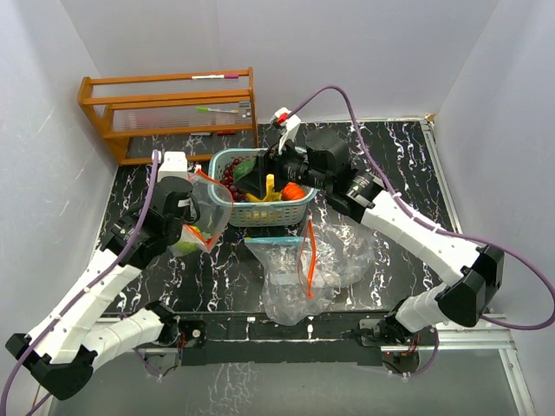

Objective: Place the food in the zip-top bag and seal the zipper
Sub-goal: Pick up the fake vegetable from the bin, then place the fake vegetable in the zipper food storage bag, then pick up the fake fruit from the bin, then place the fake fruit in the zipper food storage bag.

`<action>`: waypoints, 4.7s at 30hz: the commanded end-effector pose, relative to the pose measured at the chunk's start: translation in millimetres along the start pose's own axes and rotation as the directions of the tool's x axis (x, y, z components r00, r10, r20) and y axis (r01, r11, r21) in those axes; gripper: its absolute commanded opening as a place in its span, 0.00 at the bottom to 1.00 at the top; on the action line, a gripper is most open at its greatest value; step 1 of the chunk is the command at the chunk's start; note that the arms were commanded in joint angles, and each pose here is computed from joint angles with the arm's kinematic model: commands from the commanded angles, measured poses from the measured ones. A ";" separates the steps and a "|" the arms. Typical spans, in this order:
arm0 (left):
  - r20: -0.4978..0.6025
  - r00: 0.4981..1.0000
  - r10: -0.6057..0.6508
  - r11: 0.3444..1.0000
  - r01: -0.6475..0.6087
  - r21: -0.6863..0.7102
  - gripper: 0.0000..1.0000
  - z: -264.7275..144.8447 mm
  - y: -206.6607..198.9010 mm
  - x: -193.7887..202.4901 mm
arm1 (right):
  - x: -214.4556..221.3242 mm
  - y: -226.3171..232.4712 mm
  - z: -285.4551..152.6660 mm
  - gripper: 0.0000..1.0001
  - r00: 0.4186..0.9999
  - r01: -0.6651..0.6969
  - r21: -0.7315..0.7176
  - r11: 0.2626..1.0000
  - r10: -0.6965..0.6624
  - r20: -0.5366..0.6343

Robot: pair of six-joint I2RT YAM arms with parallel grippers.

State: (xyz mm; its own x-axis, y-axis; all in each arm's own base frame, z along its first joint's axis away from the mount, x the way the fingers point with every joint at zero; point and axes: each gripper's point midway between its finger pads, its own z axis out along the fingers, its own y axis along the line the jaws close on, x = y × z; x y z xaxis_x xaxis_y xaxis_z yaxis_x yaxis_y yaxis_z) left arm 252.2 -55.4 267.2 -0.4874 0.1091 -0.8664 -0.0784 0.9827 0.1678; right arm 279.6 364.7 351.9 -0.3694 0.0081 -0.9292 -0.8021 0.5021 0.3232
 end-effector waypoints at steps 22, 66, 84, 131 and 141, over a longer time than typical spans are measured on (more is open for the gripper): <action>0.022 0.998 -0.064 0.995 0.062 0.072 0.00 -2.4 -12.4 -7.2 | 17.7 64.1 70.7 0.86 1.000 -0.020 -0.084 0.996 0.022 0.019; 0.015 1.000 -0.016 0.995 0.017 -0.093 0.00 -15.4 34.9 19.2 | 64.1 -137.0 143.0 0.97 0.961 -0.256 0.396 0.882 0.276 0.007; 0.007 1.000 -0.025 0.997 0.026 -0.073 0.00 -14.2 29.2 17.6 | 1.5 -102.0 88.2 0.23 0.972 -0.217 0.304 0.928 0.178 0.151; 0.002 0.992 -0.126 0.983 0.125 0.133 0.00 -14.4 -18.1 -9.5 | 22.6 45.5 56.2 0.20 0.888 -0.212 0.093 0.973 0.152 0.433; 0.005 0.991 -0.134 0.981 0.132 0.139 0.00 -12.7 -20.6 -9.7 | 42.5 82.4 82.9 0.24 0.960 -0.049 0.044 0.998 0.034 0.279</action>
State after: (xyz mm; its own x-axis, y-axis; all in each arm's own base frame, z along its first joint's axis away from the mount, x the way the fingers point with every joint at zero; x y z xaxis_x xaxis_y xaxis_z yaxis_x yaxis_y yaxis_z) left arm 245.8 -75.4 266.0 -0.4960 0.0085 -0.8683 -0.0229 0.9995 0.0228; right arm 245.7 457.6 284.9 -0.3072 0.2594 -0.9156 -0.6850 0.6076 0.4019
